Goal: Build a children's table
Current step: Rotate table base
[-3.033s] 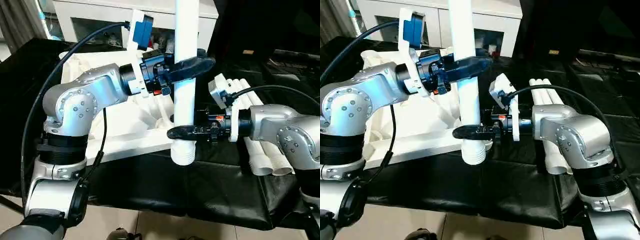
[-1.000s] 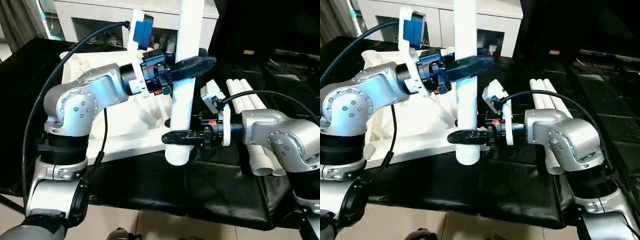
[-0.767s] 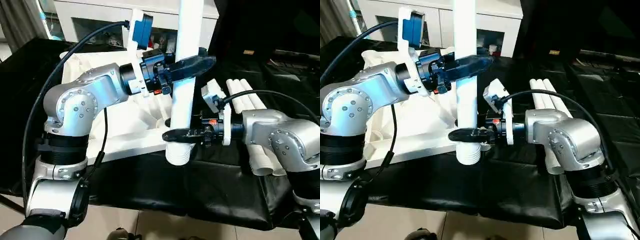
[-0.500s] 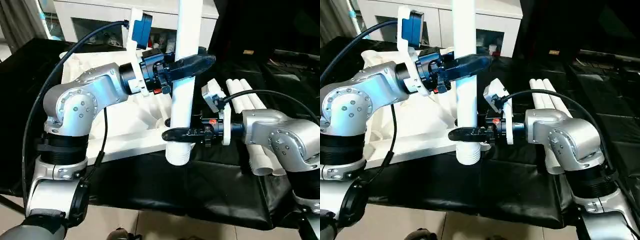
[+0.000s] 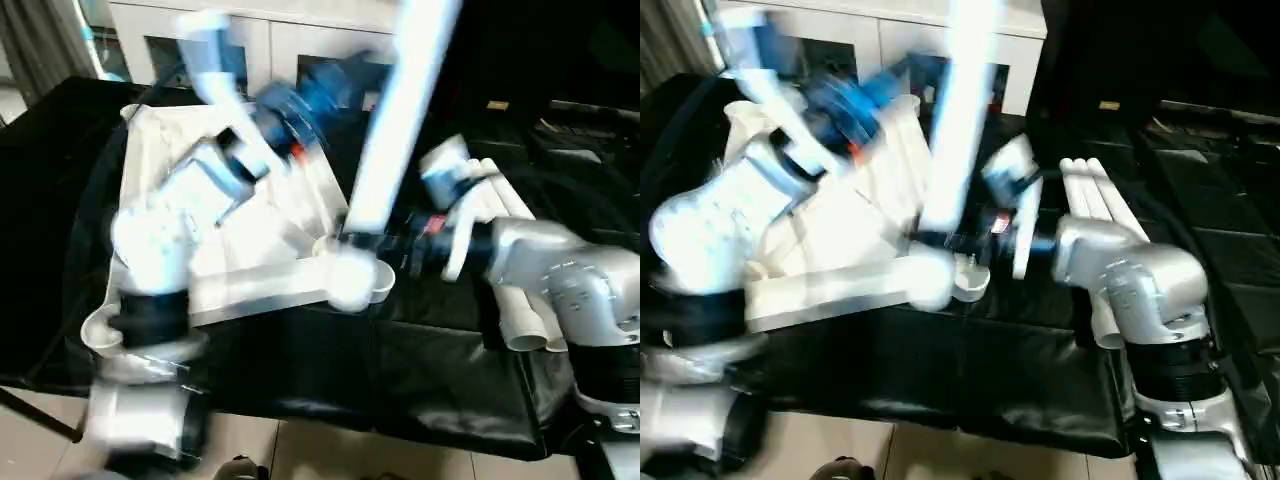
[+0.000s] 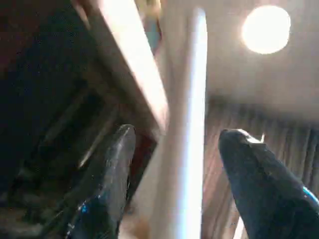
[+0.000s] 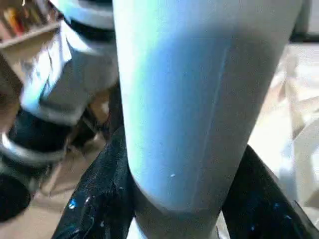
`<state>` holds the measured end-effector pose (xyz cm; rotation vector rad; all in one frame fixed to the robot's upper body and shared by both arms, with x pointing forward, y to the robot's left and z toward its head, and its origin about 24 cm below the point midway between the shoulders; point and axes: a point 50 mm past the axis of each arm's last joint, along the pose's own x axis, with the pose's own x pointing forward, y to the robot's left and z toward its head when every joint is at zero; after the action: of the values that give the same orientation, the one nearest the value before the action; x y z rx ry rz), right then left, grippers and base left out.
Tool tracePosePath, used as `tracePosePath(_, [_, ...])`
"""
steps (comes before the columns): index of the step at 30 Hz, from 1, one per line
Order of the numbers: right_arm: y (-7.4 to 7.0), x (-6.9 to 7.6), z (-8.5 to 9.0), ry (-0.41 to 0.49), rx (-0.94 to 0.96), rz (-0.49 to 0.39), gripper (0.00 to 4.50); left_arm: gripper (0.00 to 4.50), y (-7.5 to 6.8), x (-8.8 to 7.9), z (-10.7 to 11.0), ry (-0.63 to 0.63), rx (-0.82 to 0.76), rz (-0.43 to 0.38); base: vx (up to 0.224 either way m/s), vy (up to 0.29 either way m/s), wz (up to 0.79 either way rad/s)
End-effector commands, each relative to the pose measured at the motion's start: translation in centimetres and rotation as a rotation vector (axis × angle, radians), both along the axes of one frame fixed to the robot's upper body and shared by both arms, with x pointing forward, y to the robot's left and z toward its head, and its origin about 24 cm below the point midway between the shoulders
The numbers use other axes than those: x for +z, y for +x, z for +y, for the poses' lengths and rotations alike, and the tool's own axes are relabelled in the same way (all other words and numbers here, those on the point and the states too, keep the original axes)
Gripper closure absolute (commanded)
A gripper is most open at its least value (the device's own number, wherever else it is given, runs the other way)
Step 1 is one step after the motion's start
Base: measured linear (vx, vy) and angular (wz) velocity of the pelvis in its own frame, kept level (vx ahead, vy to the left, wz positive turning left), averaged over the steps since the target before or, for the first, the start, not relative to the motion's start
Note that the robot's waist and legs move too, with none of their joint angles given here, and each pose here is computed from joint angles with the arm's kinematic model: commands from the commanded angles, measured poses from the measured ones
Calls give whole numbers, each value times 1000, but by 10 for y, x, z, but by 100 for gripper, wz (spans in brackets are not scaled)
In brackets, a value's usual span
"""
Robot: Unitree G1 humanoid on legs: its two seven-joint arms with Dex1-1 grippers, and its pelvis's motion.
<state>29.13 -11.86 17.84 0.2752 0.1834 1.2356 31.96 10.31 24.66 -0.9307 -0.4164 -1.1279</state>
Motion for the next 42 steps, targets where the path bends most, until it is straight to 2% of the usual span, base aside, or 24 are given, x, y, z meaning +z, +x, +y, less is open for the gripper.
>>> tracePosePath(1, [1,6,-8,37,-65,-33,265,144,5,-6,13,-121,61,71,0,0,0])
tracePosePath(2, [4,5,-11,36,-137,-48,265,144,9,-13,19,-145,123,128,0,0,0])
tracePosePath(3, [11,3,-18,-25,-284,-105,265,144,15,-27,32,-92,274,217,0,0,0])
tracePosePath(5, [14,-1,-21,-90,-365,-153,265,144,18,-35,39,22,389,254,0,0,0])
tracePosePath(6, [17,-8,-25,-164,-466,-174,265,144,20,-49,47,284,586,270,0,0,0])
tracePosePath(8, [18,-14,-26,-219,-604,-315,265,144,15,-74,57,762,786,217,0,0,0])
tracePosePath(10, [14,-34,-26,-309,-644,-262,265,144,5,-88,68,945,898,178,0,0,0])
tracePosePath(12, [13,-38,-25,-307,-650,-243,265,144,3,-91,70,982,919,176,0,0,0])
tracePosePath(14, [7,-47,-26,-296,-688,-190,265,144,-6,-99,73,1041,976,152,0,0,0])
tracePosePath(16, [2,-58,-28,-314,-727,-135,265,144,-17,-109,74,1003,967,249,0,0,0])
tracePosePath(17, [-2,-61,-35,-321,-778,-112,265,144,-24,-116,71,1000,977,290,0,0,0])
tracePosePath(19, [-2,-59,-40,-317,-805,-116,265,144,-25,-117,67,1015,993,278,0,0,0])
tracePosePath(21, [2,-58,-42,-316,-889,-162,265,144,-30,-134,58,1019,965,284,0,0,0])
tracePosePath(22, [2,-58,-42,-316,-889,-162,265,144,-30,-134,58,1019,965,284,0,0,0])
tracePosePath(24, [1,-58,-40,-336,-865,-210,265,144,-38,-142,44,1094,890,205,0,0,0])
tracePosePath(28, [-1,-59,-33,-308,-753,-179,265,144,-52,-142,30,1094,684,103,0,0,0])
tracePosePath(29, [-1,-58,-29,-279,-699,-175,265,126,-57,-146,28,1097,591,79,0,0,0])
tracePosePath(31, [-1,-57,-28,-266,-677,-177,265,109,-58,-148,27,1093,561,82,0,0,0])
tracePosePath(32, [0,-53,-26,-249,-595,-156,265,109,-59,-148,22,1110,411,23,0,0,0])
tracePosePath(33, [0,-53,-26,-249,-595,-156,265,109,-59,-148,22,1110,411,23,0,0,0])
tracePosePath(34, [1,-50,-27,-230,-530,-140,265,90,-61,-149,19,1150,299,-45,0,0,0])
tracePosePath(35, [0,-50,-27,-230,-514,-139,265,90,-61,-149,19,1165,267,-65,0,0,0])
tracePosePath(39, [-4,-51,-29,-287,-398,-133,265,61,-59,-156,24,1297,119,-92,0,0,0])
tracePosePath(42, [-6,-51,-30,-305,-355,-145,265,52,-51,-160,29,1400,117,-87,0,0,0])
